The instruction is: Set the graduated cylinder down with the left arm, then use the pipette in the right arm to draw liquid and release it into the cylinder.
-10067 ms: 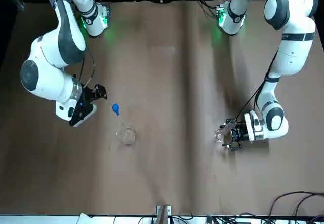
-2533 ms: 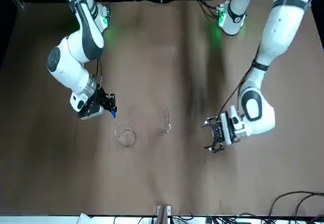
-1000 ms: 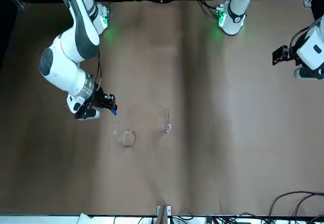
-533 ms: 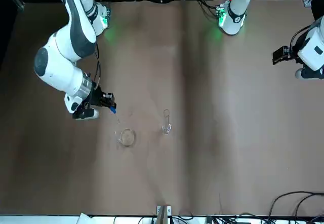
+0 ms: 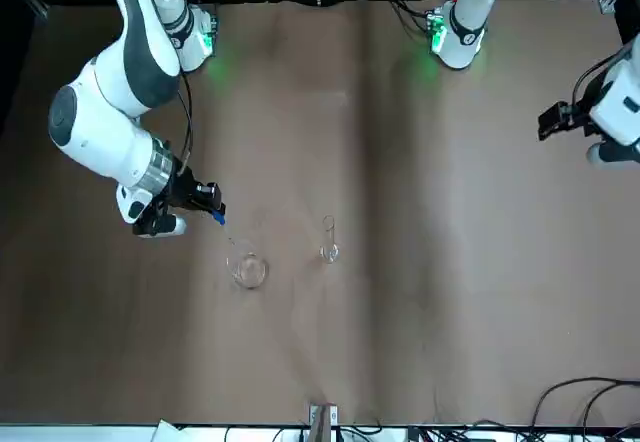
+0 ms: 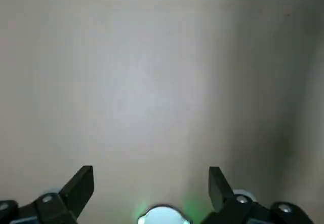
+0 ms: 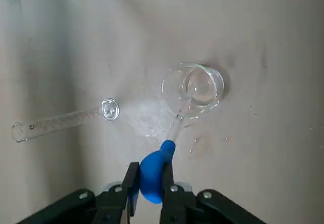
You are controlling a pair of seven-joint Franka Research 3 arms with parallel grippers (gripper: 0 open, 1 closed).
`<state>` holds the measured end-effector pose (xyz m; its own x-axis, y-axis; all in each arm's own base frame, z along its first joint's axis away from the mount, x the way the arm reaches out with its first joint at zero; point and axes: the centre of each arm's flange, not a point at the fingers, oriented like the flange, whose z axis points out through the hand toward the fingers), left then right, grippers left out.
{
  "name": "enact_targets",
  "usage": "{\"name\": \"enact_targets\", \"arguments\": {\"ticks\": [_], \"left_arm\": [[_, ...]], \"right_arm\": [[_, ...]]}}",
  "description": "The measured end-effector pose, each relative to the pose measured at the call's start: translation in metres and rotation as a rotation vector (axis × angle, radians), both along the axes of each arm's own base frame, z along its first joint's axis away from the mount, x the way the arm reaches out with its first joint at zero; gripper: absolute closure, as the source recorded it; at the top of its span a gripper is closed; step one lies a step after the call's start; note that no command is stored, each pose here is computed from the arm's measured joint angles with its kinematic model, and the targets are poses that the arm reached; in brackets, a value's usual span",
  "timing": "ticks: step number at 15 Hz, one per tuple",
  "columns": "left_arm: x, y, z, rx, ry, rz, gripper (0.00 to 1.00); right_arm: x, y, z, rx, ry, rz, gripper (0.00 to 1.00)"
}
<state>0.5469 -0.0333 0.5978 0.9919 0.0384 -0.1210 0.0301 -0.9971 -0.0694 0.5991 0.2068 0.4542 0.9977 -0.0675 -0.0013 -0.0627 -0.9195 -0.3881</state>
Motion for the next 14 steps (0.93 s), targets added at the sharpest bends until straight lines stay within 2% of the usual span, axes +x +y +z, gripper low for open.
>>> {"name": "enact_targets", "arguments": {"ticks": [7, 14], "left_arm": [[0.005, -0.03, -0.01, 0.003, -0.045, 0.029, 0.0], [0.004, -0.036, -0.01, 0.002, -0.048, 0.024, 0.0]], "right_arm": [[0.001, 0.004, 0.019, 0.008, 0.036, -0.031, 0.78], [0.0, 0.009, 0.037, 0.016, 0.073, -0.065, 0.78]]}}
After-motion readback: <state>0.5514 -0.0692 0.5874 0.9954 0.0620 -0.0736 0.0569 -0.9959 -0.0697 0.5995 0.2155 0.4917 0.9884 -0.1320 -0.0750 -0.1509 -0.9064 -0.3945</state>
